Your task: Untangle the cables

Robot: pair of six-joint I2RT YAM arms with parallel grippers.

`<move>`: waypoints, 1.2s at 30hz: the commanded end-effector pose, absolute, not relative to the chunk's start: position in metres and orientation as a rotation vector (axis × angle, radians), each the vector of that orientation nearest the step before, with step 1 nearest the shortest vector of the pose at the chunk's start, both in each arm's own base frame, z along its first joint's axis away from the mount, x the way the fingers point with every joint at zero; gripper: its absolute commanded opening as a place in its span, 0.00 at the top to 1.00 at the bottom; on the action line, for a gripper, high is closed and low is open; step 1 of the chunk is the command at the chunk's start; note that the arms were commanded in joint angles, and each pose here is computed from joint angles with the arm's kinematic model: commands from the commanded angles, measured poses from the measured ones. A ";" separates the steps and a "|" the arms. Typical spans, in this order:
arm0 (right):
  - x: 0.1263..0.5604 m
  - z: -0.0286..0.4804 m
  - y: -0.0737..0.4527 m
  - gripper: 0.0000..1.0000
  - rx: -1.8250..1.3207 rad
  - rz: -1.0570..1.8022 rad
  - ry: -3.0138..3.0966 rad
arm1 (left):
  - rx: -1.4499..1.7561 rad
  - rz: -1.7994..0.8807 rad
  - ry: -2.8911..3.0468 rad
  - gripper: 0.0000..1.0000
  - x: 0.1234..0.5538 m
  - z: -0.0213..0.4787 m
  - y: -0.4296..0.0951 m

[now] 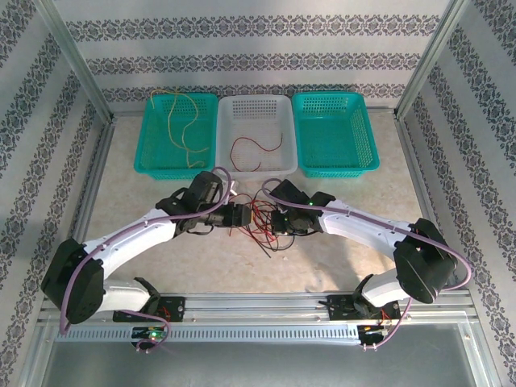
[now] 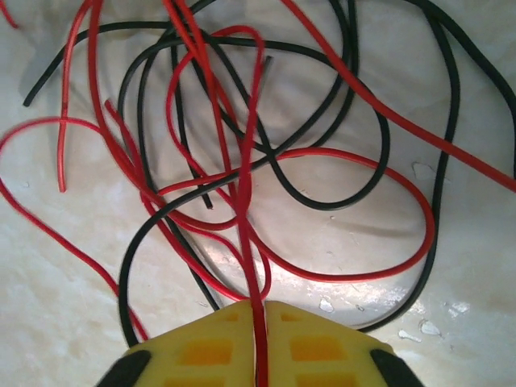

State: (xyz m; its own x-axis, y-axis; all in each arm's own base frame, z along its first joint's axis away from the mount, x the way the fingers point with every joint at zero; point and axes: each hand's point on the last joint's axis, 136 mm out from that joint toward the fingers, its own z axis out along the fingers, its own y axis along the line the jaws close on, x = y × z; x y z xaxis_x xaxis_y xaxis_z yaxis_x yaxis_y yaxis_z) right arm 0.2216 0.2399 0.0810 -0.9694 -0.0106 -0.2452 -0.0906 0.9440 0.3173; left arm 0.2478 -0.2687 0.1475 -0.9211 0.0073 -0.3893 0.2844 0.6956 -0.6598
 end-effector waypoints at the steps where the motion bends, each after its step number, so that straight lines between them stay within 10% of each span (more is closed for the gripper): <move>1: 0.228 0.111 0.253 0.97 -0.121 0.576 2.772 | 0.282 -1.087 2.502 0.54 0.253 0.160 -0.282; 21: 0.219 0.310 0.285 1.00 -0.355 0.874 2.227 | 0.232 -0.925 2.589 0.55 0.267 0.117 -0.283; 36: 0.209 0.370 0.256 1.00 -0.411 0.836 2.041 | 0.168 -0.818 2.609 0.58 0.257 0.102 -0.254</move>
